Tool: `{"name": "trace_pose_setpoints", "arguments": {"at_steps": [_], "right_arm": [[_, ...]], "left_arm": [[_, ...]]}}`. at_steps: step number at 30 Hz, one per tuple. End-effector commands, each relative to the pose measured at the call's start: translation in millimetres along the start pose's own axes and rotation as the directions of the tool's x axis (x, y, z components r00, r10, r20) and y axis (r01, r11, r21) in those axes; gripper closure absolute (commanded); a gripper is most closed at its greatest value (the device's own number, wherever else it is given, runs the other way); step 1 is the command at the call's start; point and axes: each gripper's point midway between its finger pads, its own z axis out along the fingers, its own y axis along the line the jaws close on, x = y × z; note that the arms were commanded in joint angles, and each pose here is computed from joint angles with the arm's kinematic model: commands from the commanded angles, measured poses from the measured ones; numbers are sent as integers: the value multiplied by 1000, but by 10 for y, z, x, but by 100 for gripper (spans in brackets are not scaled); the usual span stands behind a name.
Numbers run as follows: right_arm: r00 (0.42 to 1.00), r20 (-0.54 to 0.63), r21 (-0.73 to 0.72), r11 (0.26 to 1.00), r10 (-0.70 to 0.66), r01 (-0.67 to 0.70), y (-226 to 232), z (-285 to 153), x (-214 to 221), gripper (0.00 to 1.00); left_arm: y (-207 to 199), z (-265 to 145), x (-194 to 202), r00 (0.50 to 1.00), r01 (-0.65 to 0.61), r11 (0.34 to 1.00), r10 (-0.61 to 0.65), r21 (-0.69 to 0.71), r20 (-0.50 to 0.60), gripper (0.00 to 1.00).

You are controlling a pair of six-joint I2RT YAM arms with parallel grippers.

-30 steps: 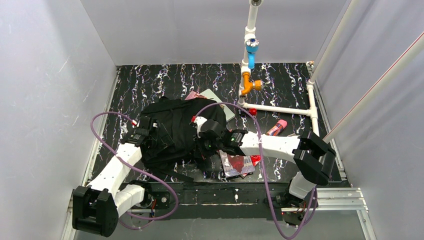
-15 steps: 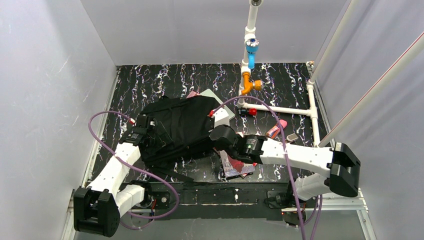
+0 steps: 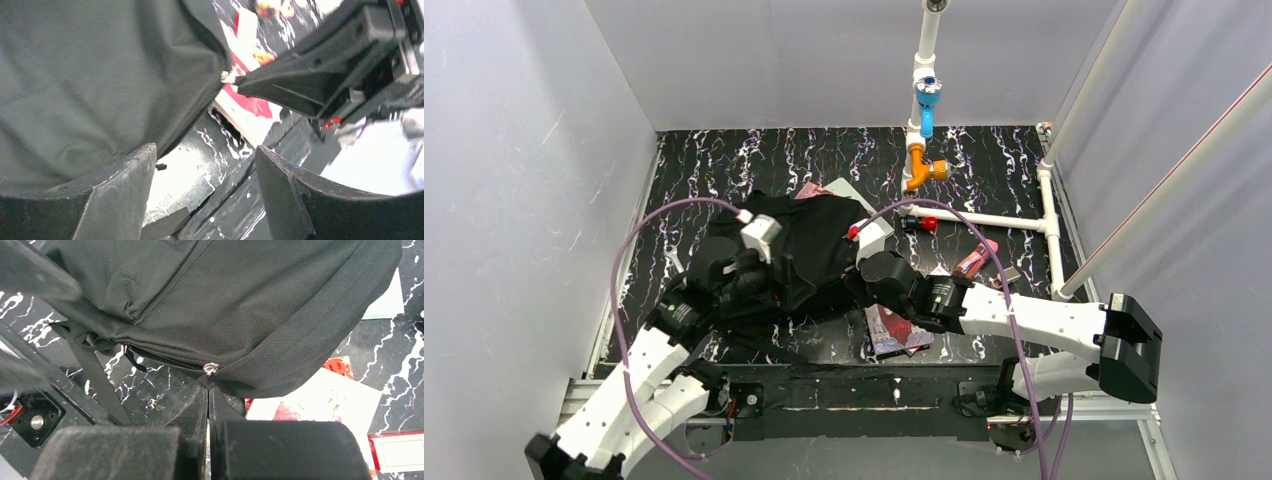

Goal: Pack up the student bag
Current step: Unzip the student bag at the center of the board.

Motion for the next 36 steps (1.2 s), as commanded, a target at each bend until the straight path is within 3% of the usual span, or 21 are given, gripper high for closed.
{"name": "trace_pose_setpoints", "arguments": {"at_steps": [1, 6, 17, 24, 26, 28, 29, 32, 36], "right_arm": [[993, 107, -93, 995, 46, -37, 151, -128, -305, 99], [990, 121, -106, 993, 72, -59, 150, -188, -345, 99], [990, 124, -149, 988, 66, -47, 213, -238, -366, 99], [988, 136, -180, 982, 78, -53, 295, -216, -426, 99], [989, 127, -163, 985, 77, -56, 268, -202, -407, 99], [993, 102, -83, 995, 55, -47, 125, -184, -342, 99], [994, 96, -30, 999, 43, -41, 33, -187, -342, 99], [997, 75, 196, 981, -20, 5, -398, -272, -310, 99], [985, 39, 448, 884, -169, 134, -908, -508, -417, 99]], "left_arm": [[-271, 182, 11, 945, -312, 940, 322, 140, -59, 31], [-224, 414, -5, 893, -424, 890, 442, 168, -90, 43], [-200, 606, 31, 885, -426, 894, 444, 140, -142, 61], [-186, 739, 100, 874, -431, 895, 446, 118, -192, 65], [-148, 783, 111, 869, -440, 894, 448, 88, -210, 76], [-63, 786, 101, 867, -446, 894, 442, 36, -231, 97], [-21, 772, 104, 866, -450, 893, 441, 15, -236, 100], [37, 662, 107, 855, -485, 875, 472, -6, -217, 100], [15, 453, 213, 800, -565, 822, 565, 63, -199, 100]]}}
